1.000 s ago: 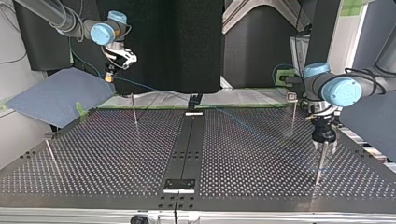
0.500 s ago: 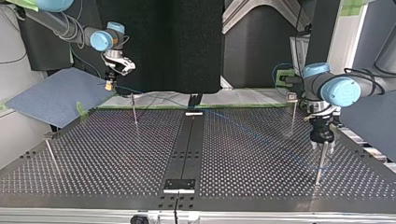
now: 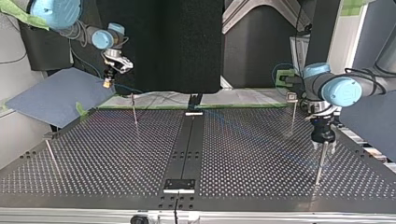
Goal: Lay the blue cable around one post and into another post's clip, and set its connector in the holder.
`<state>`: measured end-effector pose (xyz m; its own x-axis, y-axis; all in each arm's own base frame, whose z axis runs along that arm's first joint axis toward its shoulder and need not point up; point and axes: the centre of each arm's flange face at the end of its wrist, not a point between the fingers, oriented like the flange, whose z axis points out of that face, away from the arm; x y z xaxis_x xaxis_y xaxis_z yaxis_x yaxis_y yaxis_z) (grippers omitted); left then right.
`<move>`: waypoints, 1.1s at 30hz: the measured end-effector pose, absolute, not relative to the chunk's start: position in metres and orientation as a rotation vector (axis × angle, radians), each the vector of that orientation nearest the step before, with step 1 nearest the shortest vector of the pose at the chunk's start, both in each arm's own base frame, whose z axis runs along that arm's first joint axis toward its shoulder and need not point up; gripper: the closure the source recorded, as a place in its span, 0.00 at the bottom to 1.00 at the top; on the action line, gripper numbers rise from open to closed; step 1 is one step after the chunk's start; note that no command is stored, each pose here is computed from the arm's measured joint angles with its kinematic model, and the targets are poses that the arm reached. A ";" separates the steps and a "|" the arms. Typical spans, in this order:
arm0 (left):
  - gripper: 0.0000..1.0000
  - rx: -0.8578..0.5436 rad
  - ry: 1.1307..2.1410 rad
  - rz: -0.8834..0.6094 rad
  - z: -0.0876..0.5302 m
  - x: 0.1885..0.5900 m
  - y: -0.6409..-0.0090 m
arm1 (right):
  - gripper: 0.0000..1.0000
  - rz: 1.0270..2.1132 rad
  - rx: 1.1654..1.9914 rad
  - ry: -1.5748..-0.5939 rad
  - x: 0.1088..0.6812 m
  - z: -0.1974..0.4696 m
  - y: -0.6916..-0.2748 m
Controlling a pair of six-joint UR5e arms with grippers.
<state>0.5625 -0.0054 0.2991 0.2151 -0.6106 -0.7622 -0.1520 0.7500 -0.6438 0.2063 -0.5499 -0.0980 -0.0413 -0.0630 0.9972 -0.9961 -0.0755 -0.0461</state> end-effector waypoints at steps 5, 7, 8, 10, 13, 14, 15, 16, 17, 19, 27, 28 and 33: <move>0.00 -0.700 1.341 -0.356 0.299 0.562 -0.005 | 1.00 1.270 1.303 -1.264 0.198 -0.120 -0.545; 0.00 -0.701 1.342 -0.356 0.299 0.562 -0.005 | 1.00 1.276 1.309 -1.267 0.194 -0.126 -0.544; 0.00 -0.701 1.343 -0.356 0.299 0.562 -0.005 | 1.00 1.278 1.312 -1.267 0.192 -0.128 -0.544; 0.00 -0.700 1.344 -0.355 0.299 0.562 -0.004 | 1.00 1.286 1.317 -1.266 0.189 -0.130 -0.545; 0.00 -0.699 1.344 -0.354 0.299 0.562 -0.005 | 1.00 1.295 1.323 -1.262 0.183 -0.130 -0.547; 0.00 -0.699 1.344 -0.355 0.299 0.562 -0.005 | 1.00 1.298 1.324 -1.260 0.181 -0.130 -0.548; 0.00 -0.699 1.345 -0.355 0.299 0.562 -0.005 | 1.00 1.302 1.326 -1.258 0.179 -0.129 -0.550; 0.00 -0.698 1.345 -0.356 0.299 0.562 -0.006 | 1.00 1.305 1.327 -1.257 0.177 -0.128 -0.550; 0.00 -0.697 1.346 -0.356 0.299 0.562 -0.007 | 1.00 1.308 1.328 -1.255 0.176 -0.126 -0.551; 0.00 -0.696 1.347 -0.357 0.299 0.562 -0.007 | 1.00 1.314 1.328 -1.251 0.171 -0.122 -0.552; 0.00 -0.696 1.348 -0.358 0.299 0.562 -0.008 | 1.00 1.382 1.319 -1.234 0.162 -0.092 -0.557; 0.00 -0.696 1.348 -0.358 0.299 0.562 -0.008 | 1.00 1.391 1.319 -1.227 0.162 -0.089 -0.559; 0.00 -0.696 1.348 -0.359 0.299 0.562 -0.008 | 1.00 1.430 1.336 -1.195 0.165 -0.078 -0.561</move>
<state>0.5620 -0.0081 0.2986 0.2082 -0.6119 -0.7631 -0.1509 0.7507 -0.6432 0.1652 -0.5615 -0.0783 -0.0969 -0.0362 0.9946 -0.9724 -0.2095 -0.1024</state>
